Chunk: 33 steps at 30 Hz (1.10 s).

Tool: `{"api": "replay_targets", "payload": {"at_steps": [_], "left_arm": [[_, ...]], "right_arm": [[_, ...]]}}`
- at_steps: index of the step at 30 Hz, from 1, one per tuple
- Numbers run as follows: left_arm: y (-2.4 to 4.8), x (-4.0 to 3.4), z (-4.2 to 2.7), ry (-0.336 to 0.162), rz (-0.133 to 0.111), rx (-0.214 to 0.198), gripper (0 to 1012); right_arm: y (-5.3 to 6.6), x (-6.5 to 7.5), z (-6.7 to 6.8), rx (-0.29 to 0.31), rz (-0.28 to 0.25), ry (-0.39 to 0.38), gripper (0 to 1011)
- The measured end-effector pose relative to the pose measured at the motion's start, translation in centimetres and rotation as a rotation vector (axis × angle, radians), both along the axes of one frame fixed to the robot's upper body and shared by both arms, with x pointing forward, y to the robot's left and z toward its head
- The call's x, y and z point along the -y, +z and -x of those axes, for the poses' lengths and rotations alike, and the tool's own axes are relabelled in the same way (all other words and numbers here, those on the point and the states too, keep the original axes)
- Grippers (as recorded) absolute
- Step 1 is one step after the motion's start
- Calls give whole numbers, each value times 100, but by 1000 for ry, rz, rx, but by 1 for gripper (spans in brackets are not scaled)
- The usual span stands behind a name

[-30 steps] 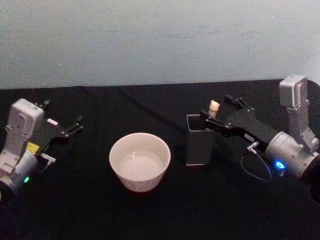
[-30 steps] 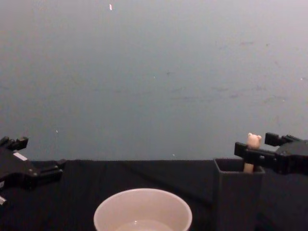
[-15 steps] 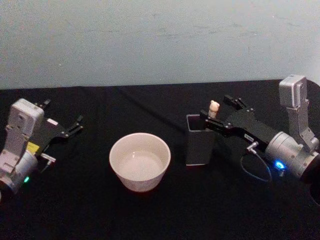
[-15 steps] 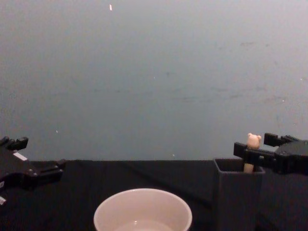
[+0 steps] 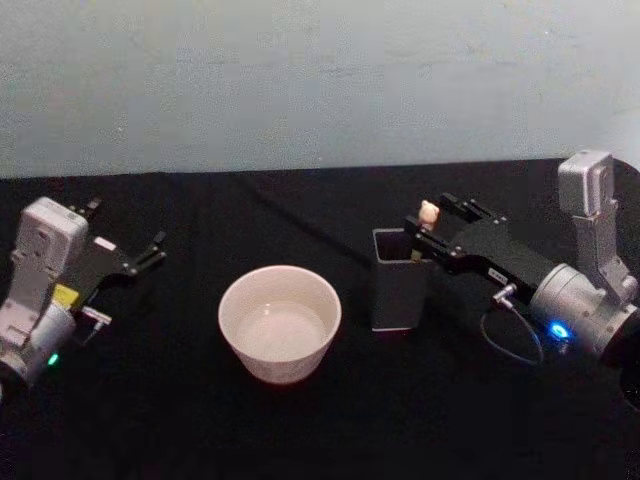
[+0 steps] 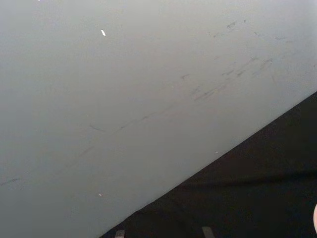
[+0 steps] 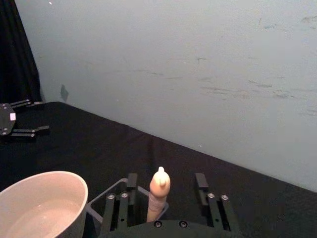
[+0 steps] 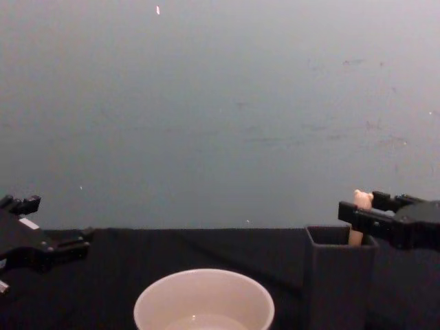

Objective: Pick up the stirring spoon with one hand, stir inside the cup, then place it back in its original position.

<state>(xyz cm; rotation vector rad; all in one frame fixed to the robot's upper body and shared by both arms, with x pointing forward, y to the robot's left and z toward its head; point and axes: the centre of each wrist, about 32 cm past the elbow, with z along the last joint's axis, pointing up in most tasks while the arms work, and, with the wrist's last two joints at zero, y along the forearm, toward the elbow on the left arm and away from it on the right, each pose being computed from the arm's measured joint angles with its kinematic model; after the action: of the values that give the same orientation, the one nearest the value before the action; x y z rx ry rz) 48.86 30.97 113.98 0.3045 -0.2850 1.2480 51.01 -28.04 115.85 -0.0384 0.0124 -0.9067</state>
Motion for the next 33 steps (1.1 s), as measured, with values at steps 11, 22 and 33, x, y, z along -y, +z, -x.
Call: {"api": "replay_targets", "payload": {"at_steps": [11,22,33], "left_arm": [[0,0,0,0,0,0,1001],[0,0,0,0,0,0,1001],[0,0,0,0,0,0,1001]], "right_arm": [[-1,1,1,1,1,0,386],[0,1,1,1,1,-1,214],[10,5,4,-11,-14,9,214]]}}
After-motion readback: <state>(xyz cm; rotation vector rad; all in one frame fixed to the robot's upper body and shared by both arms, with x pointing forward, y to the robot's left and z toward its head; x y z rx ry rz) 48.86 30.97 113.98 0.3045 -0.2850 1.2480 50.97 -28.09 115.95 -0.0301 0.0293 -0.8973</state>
